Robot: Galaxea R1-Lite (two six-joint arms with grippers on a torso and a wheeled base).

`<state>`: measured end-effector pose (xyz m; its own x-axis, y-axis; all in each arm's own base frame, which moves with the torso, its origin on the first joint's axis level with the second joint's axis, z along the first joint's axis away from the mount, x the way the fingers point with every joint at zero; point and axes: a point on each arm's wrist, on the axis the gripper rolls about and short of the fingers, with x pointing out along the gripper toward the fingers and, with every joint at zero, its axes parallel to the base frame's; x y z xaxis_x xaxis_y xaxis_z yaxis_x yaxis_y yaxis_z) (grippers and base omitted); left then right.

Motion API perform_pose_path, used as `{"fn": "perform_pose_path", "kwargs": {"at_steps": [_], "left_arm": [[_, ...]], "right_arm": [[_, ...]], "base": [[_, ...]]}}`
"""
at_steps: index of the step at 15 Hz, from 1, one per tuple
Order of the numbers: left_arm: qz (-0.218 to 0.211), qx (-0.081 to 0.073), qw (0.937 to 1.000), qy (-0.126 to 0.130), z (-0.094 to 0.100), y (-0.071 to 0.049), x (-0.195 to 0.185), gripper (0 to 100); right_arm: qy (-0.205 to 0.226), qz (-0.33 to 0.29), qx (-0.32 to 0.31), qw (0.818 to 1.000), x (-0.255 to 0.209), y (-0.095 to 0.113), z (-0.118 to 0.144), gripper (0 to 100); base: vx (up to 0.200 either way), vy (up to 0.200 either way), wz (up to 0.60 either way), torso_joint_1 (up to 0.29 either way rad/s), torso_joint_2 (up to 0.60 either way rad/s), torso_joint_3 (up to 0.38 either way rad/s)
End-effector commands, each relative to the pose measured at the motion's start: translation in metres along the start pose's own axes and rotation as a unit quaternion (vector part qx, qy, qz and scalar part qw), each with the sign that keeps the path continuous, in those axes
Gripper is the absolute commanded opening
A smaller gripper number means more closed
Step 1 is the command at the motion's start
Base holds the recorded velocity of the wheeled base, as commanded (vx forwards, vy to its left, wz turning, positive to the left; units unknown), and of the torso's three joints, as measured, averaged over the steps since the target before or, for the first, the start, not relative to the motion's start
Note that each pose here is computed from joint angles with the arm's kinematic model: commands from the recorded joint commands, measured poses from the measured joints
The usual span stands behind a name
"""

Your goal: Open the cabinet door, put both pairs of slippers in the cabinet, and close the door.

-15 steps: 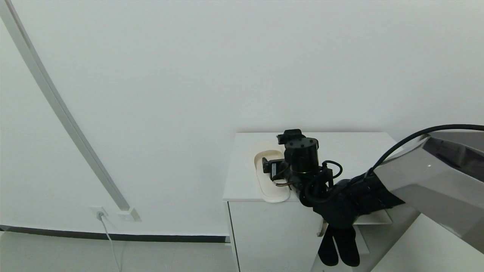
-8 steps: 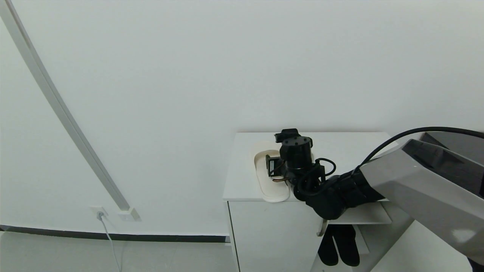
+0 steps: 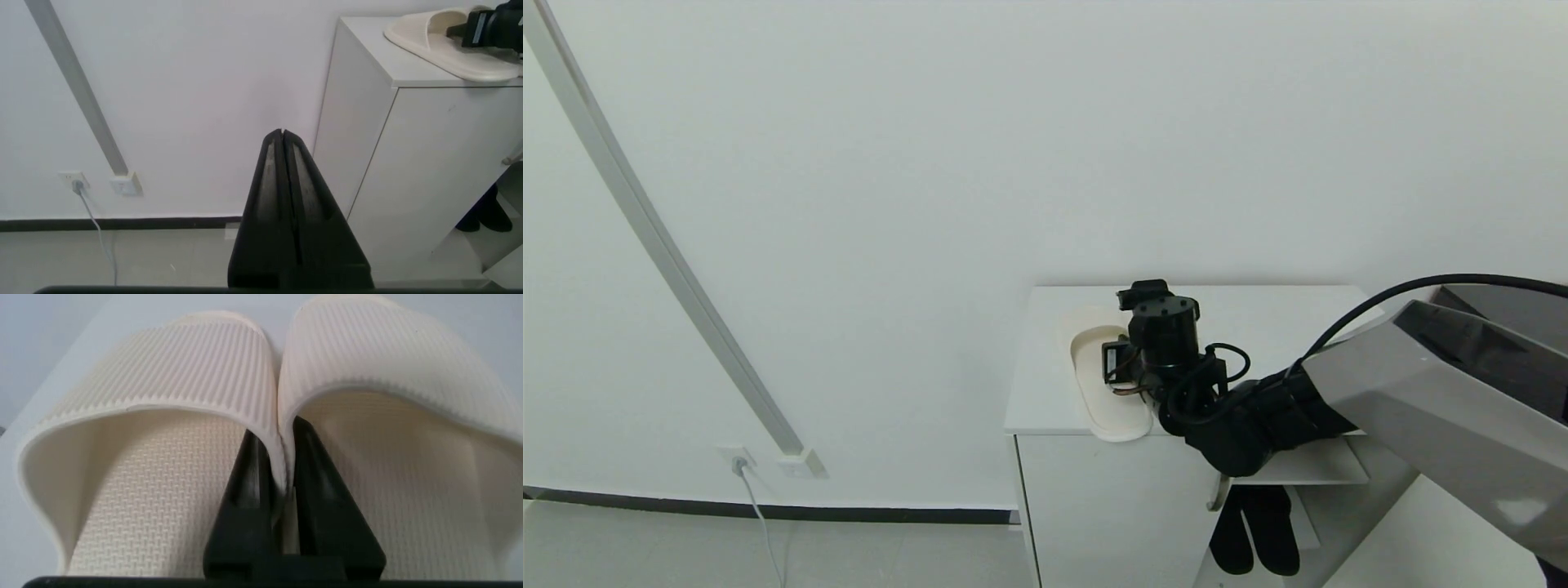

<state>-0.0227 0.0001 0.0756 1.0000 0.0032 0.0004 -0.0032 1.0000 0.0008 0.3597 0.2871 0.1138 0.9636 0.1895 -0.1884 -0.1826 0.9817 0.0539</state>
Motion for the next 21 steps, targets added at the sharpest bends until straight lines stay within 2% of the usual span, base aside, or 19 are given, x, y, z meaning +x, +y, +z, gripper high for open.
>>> {"fn": "perform_pose_path", "kwargs": {"at_steps": [1,3,6,9,16,21], "left_arm": [[0.001,0.000,1.0000,0.000,0.000,0.000,0.000,0],[0.001,0.001,1.0000,0.000,0.000,0.000,0.000,0],[0.001,0.000,1.0000,0.000,0.000,0.000,0.000,0],[0.000,0.001,1.0000,0.000,0.000,0.000,0.000,0],[0.000,0.000,1.0000,0.000,0.000,0.000,0.000,0],[-0.001,-0.001,1.0000,0.000,0.000,0.000,0.000,0]], "right_arm": [[-0.006,0.007,-0.004,1.000,-0.022,-0.008,0.018,0],[-0.010,0.032,-0.006,0.999,-0.057,-0.023,0.035,0],[-0.005,0.103,-0.006,0.995,-0.131,-0.053,0.051,0],[0.005,0.144,-0.011,0.989,-0.186,-0.075,0.045,0],[0.009,0.173,-0.017,0.985,-0.201,-0.067,0.042,0],[0.022,0.182,-0.025,0.983,-0.205,-0.064,0.033,0]], "base": [[0.000,0.000,0.00,0.000,0.00,0.000],[0.000,0.000,0.00,0.000,0.00,0.000],[0.000,0.000,0.00,0.000,0.00,0.000],[0.000,0.000,0.00,0.000,0.00,0.000],[0.000,0.000,0.00,0.000,0.00,0.000],[-0.200,0.000,0.00,0.005,0.00,0.002]]}}
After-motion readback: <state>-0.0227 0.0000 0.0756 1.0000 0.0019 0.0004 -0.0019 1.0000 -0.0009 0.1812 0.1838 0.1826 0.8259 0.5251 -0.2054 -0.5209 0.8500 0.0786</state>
